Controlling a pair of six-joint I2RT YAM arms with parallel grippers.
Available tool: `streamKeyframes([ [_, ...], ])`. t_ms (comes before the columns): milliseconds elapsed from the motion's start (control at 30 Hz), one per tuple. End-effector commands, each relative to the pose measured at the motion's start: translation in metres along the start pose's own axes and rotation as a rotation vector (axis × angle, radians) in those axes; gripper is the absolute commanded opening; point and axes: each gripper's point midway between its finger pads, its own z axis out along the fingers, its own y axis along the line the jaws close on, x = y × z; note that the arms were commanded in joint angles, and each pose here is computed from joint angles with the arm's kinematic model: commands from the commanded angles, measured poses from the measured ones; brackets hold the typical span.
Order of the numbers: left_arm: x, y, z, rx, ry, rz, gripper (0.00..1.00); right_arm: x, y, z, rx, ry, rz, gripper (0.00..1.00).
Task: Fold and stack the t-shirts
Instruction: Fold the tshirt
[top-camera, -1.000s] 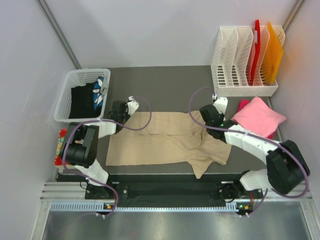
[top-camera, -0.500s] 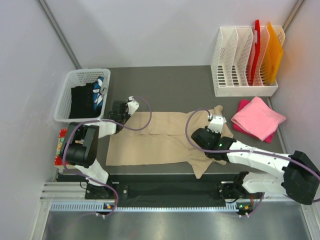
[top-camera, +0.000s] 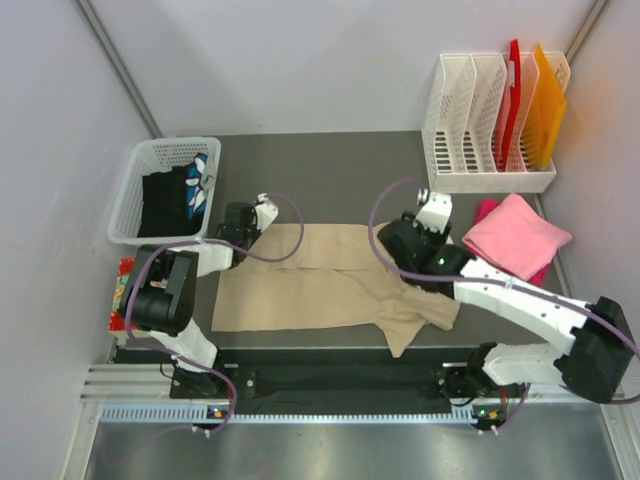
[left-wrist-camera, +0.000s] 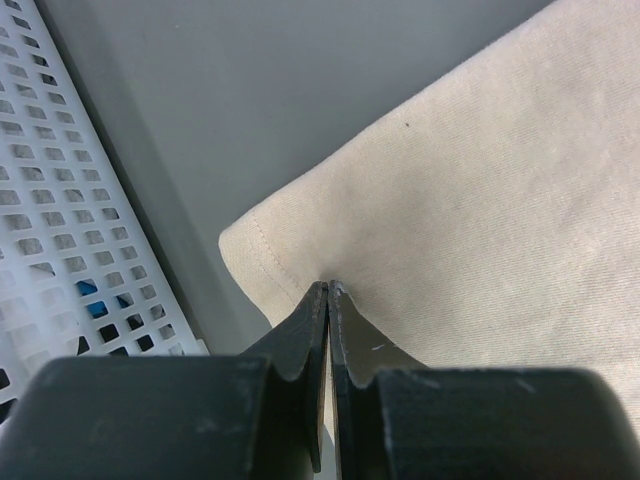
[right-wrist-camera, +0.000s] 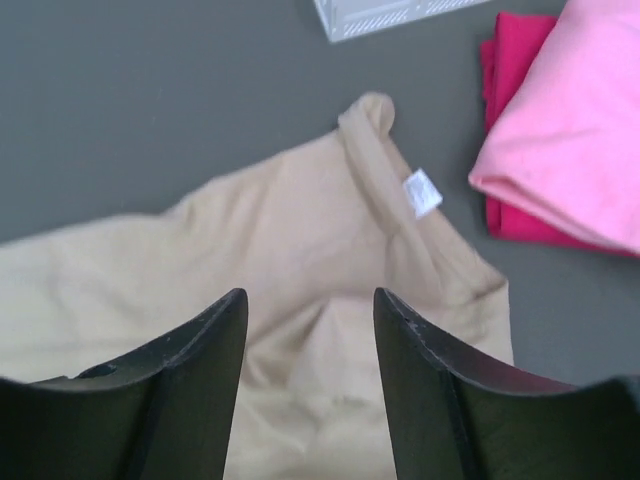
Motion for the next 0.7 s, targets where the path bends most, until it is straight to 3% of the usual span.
streamKeyframes([
  [0, -0.015, 0.015, -0.003, -0.053, -0.040, -0.010, 0.07, -0.049, 0.006, 0.063, 0.046, -0.034, 0.016, 0.51],
  [133, -0.013, 0.018, -0.002, -0.074, -0.027, -0.011, 0.07, -0.040, -0.004, 0.115, 0.118, 0.040, -0.013, 0.50],
  [267, -0.015, 0.029, -0.002, -0.099, -0.030, -0.021, 0.07, -0.004, -0.012, 0.165, 0.126, 0.174, -0.028, 0.48],
  [667, -0.016, 0.029, 0.015, -0.092, -0.002, -0.036, 0.07, 0.035, -0.017, 0.194, 0.081, 0.300, -0.010, 0.42],
])
